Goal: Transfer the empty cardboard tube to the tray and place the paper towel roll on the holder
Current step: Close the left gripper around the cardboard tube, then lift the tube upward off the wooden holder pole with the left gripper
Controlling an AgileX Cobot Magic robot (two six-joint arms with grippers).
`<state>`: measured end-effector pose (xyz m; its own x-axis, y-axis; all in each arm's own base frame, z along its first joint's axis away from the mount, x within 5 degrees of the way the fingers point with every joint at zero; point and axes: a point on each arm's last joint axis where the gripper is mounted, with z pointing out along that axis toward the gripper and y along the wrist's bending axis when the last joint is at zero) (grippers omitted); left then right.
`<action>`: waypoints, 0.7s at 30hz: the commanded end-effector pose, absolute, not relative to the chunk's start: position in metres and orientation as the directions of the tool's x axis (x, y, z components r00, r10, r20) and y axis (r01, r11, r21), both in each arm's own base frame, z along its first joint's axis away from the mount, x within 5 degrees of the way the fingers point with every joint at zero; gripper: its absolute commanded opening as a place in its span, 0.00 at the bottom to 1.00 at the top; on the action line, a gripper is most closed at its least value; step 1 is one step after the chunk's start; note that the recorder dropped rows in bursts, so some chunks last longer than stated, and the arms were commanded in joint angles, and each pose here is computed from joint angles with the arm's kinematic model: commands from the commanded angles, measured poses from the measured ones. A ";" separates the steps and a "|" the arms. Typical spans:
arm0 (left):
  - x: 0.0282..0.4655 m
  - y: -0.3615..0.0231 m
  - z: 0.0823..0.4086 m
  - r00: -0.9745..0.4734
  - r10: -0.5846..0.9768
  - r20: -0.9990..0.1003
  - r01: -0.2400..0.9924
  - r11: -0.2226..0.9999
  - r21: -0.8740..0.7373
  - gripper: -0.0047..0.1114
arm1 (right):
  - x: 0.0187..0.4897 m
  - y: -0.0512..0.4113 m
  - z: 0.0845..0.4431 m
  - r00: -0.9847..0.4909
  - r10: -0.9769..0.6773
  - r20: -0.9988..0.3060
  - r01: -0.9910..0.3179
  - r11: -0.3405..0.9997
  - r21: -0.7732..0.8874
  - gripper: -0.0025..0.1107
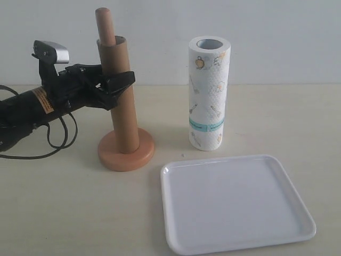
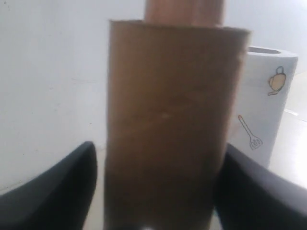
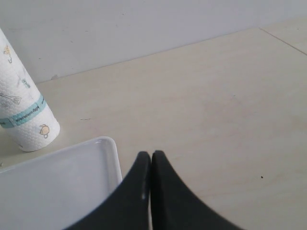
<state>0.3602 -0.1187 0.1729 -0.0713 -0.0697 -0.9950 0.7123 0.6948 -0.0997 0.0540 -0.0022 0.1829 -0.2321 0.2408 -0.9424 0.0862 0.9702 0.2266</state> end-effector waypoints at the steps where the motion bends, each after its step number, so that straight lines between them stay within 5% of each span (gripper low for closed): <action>1: 0.362 -0.120 0.176 -0.060 -0.083 -0.995 0.710 0.697 -0.101 0.36 | 0.054 -0.003 0.184 -0.218 0.235 -0.947 0.090 0.971 0.221 0.02; 7: 0.361 -0.120 0.177 -0.006 -0.031 -0.999 0.714 0.699 -0.026 0.08 | 0.054 -0.003 0.184 -0.218 0.235 -0.947 0.090 0.971 0.221 0.02; 21: 0.351 -0.119 0.223 0.064 -0.052 -0.997 0.720 0.694 0.010 0.08 | 0.054 -0.003 0.184 -0.218 0.235 -0.947 0.090 0.971 0.221 0.02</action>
